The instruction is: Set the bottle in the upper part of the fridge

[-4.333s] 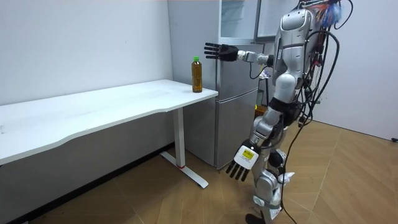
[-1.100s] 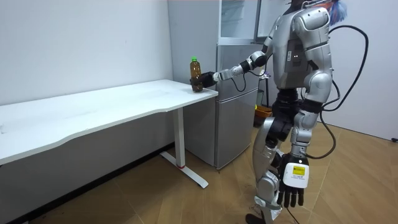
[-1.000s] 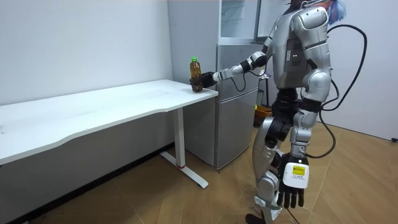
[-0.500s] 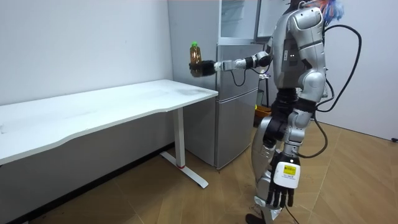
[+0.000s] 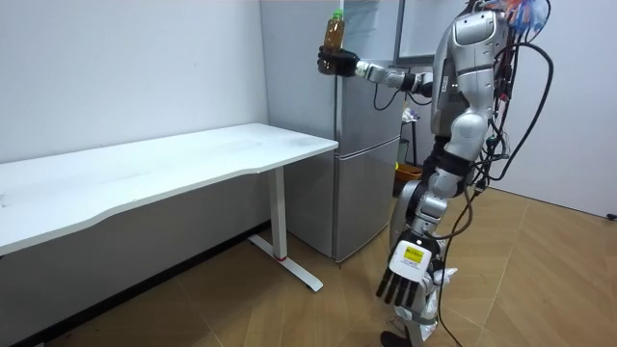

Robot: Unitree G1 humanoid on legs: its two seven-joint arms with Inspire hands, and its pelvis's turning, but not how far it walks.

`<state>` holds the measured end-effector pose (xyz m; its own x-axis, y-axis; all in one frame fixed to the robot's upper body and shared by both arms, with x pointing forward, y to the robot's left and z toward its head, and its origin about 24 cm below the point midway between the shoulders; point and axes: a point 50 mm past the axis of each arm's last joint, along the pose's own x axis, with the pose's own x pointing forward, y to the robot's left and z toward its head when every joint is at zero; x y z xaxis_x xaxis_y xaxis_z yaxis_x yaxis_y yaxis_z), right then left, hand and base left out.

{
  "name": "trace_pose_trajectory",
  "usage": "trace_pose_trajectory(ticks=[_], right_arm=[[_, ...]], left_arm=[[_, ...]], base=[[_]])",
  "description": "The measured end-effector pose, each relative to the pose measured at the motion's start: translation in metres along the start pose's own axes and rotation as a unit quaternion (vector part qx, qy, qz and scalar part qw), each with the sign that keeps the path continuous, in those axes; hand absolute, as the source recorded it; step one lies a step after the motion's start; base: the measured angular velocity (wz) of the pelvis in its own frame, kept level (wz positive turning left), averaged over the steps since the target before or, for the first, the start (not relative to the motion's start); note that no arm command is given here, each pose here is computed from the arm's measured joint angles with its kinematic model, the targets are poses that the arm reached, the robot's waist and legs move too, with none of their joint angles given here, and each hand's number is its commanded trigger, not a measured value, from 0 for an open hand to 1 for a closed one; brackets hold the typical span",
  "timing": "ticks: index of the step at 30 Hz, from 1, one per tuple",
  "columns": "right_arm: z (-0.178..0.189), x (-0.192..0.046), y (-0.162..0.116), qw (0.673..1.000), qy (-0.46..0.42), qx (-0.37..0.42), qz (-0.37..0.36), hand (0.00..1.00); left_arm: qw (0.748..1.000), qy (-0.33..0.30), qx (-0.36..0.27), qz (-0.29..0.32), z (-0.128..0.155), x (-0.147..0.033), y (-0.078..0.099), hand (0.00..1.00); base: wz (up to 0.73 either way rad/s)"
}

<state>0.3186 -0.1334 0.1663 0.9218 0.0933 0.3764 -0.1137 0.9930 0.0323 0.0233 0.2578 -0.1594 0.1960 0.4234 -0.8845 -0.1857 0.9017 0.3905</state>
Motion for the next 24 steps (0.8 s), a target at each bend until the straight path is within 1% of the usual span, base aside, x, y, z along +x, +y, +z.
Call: trace_pose_trajectory(ticks=[4,8,11,14,18,24], right_arm=[[0.021,0.002,-0.006,0.999,-0.041,0.01,-0.007,1.0],[0.043,0.0,-0.007,0.996,-0.084,0.003,0.007,1.0],[0.052,0.0,-0.016,0.995,-0.103,-0.001,-0.005,1.0],[0.054,-0.001,-0.026,0.994,-0.107,-0.009,-0.023,1.0],[0.051,-0.011,-0.046,0.992,-0.103,-0.026,-0.064,1.0],[0.052,-0.018,-0.067,0.988,-0.103,-0.029,-0.113,1.0]], left_arm=[[1.0,0.004,-0.004,-0.005,-0.003,-0.001,0.0,0.0],[1.0,0.029,-0.006,-0.001,-0.023,-0.004,0.004,0.0],[0.999,0.033,-0.006,0.0,-0.026,-0.005,0.004,0.0],[0.999,0.031,-0.006,0.008,-0.026,-0.005,0.005,0.0],[1.0,0.027,-0.007,0.008,-0.026,-0.005,0.005,0.0],[1.0,0.023,-0.016,0.009,-0.024,-0.004,0.006,0.0]], base=[[-0.02],[-0.07],[-0.05],[-0.14],[-0.02],[-0.09]])
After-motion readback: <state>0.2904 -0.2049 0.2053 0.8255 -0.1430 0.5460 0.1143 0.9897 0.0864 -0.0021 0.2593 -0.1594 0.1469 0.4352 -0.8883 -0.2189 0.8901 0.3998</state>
